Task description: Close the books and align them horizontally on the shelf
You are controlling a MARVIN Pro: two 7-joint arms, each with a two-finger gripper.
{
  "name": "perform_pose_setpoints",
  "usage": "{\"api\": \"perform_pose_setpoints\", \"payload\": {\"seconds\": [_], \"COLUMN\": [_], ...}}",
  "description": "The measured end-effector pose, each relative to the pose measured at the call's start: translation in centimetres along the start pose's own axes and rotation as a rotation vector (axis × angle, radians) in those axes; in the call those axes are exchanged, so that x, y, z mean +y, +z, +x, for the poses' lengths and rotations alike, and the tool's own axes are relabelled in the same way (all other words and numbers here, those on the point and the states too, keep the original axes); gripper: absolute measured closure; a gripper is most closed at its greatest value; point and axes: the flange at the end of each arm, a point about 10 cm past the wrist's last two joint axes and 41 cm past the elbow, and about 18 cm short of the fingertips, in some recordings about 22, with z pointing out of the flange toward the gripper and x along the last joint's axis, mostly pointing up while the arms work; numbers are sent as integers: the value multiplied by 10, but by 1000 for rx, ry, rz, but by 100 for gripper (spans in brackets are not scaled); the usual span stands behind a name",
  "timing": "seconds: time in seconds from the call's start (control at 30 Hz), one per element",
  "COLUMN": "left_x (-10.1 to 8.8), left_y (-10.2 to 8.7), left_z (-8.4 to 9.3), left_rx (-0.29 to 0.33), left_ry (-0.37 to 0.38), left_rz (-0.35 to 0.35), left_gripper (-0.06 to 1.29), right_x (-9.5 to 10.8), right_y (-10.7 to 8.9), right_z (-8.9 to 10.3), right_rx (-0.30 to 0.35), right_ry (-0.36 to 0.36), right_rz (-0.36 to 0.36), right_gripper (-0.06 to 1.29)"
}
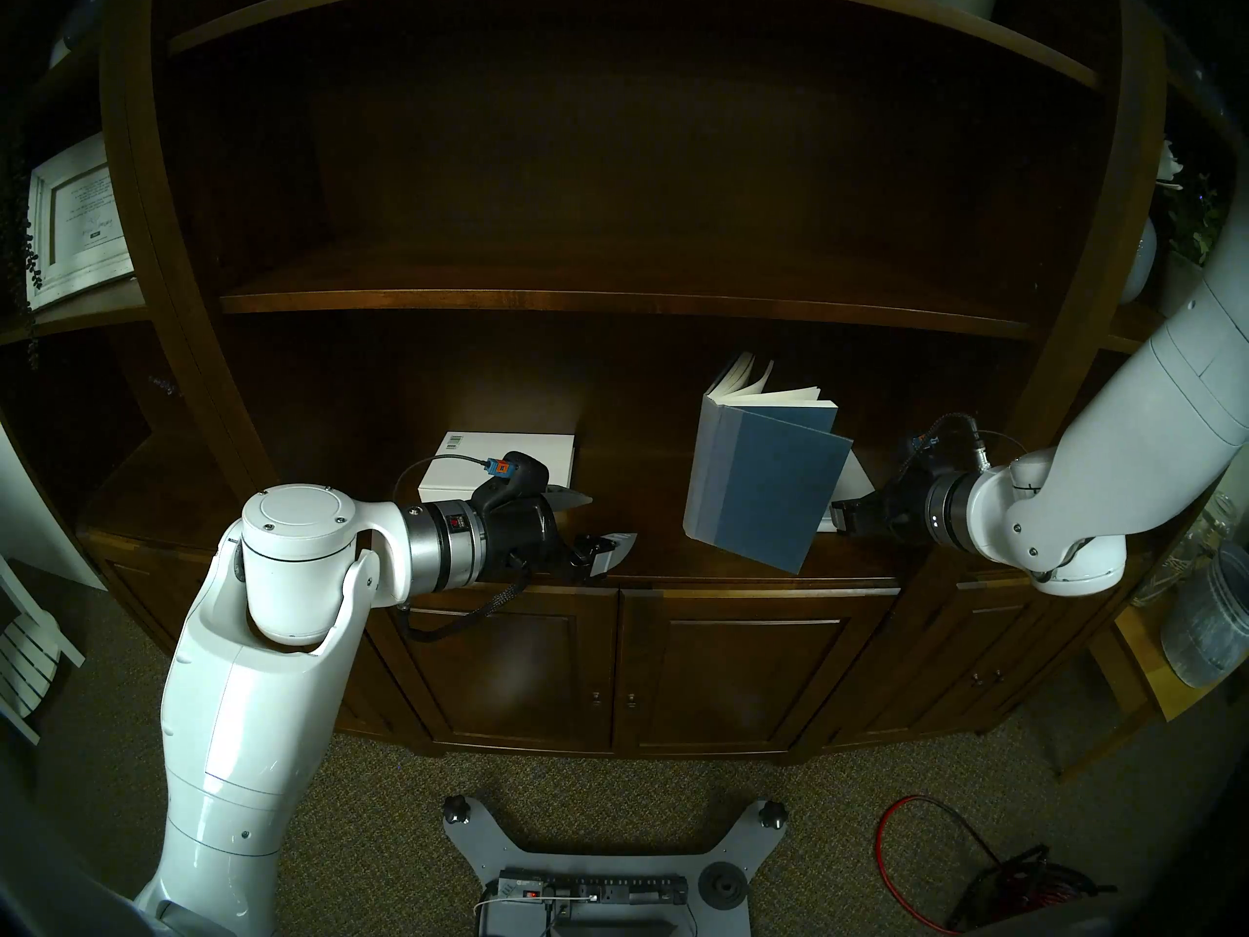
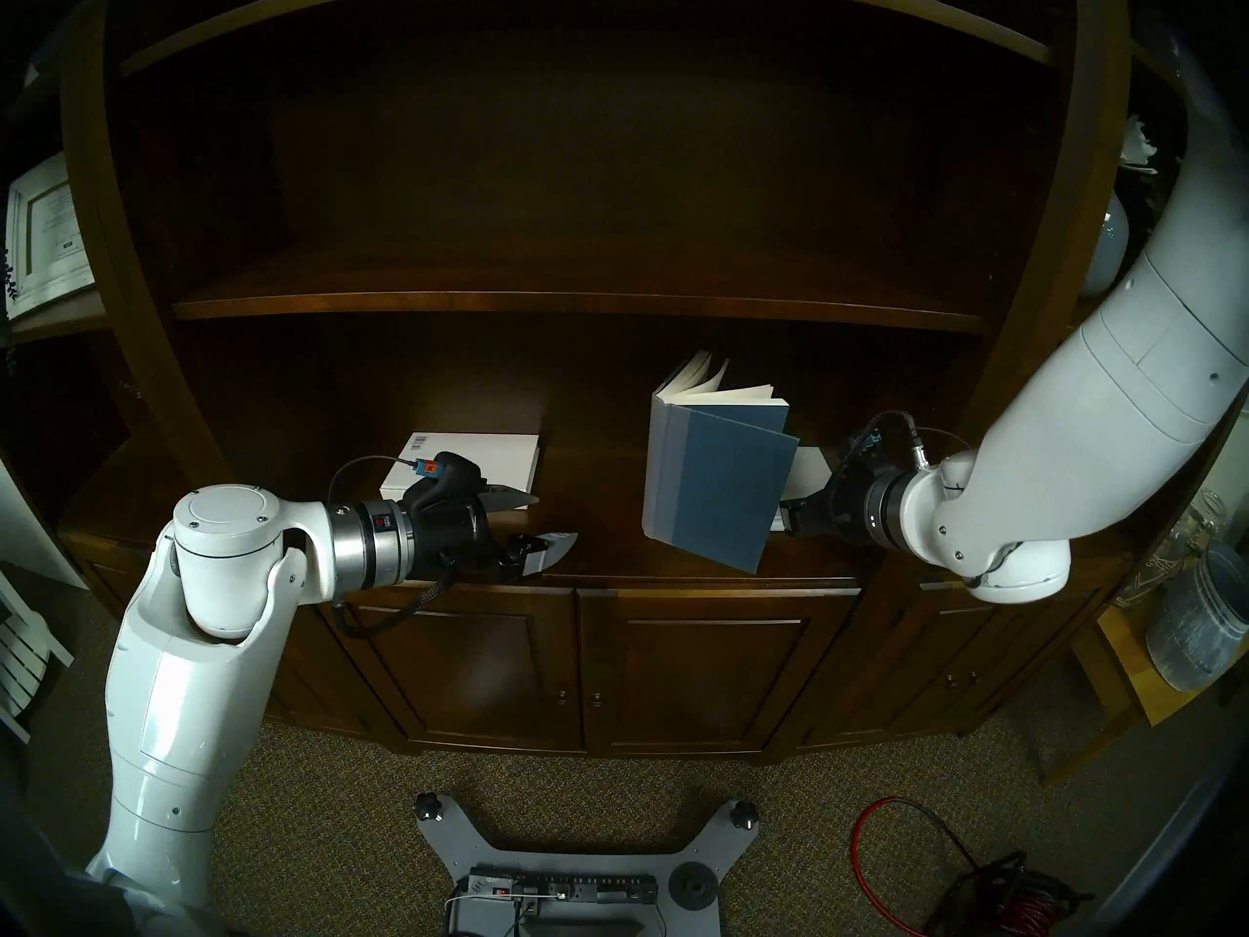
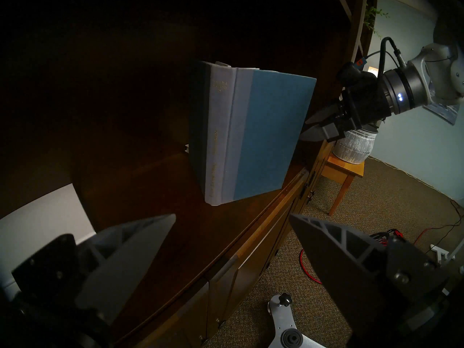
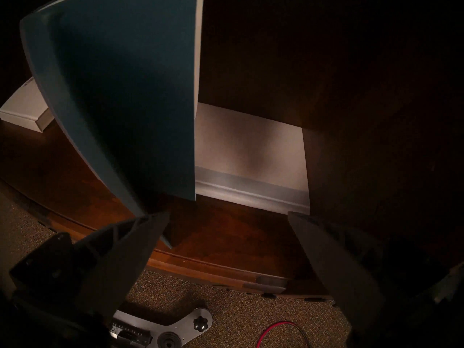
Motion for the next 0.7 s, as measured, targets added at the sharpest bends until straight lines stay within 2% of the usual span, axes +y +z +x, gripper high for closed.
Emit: {"api": "perform_pose_setpoints", "payload": {"seconds": [0.7], "left_x": [0], "left_y": [0], "left_z": [0], "left_rx": [0], "left_ry": [0], "left_rz": [0], "left_gripper": [0], "right_x": [-14], "right_y": [20], "right_z": [3], "right_rx": [-10], "right_ry": [-7], "right_rz": [-6], "right_gripper": [-1]}}
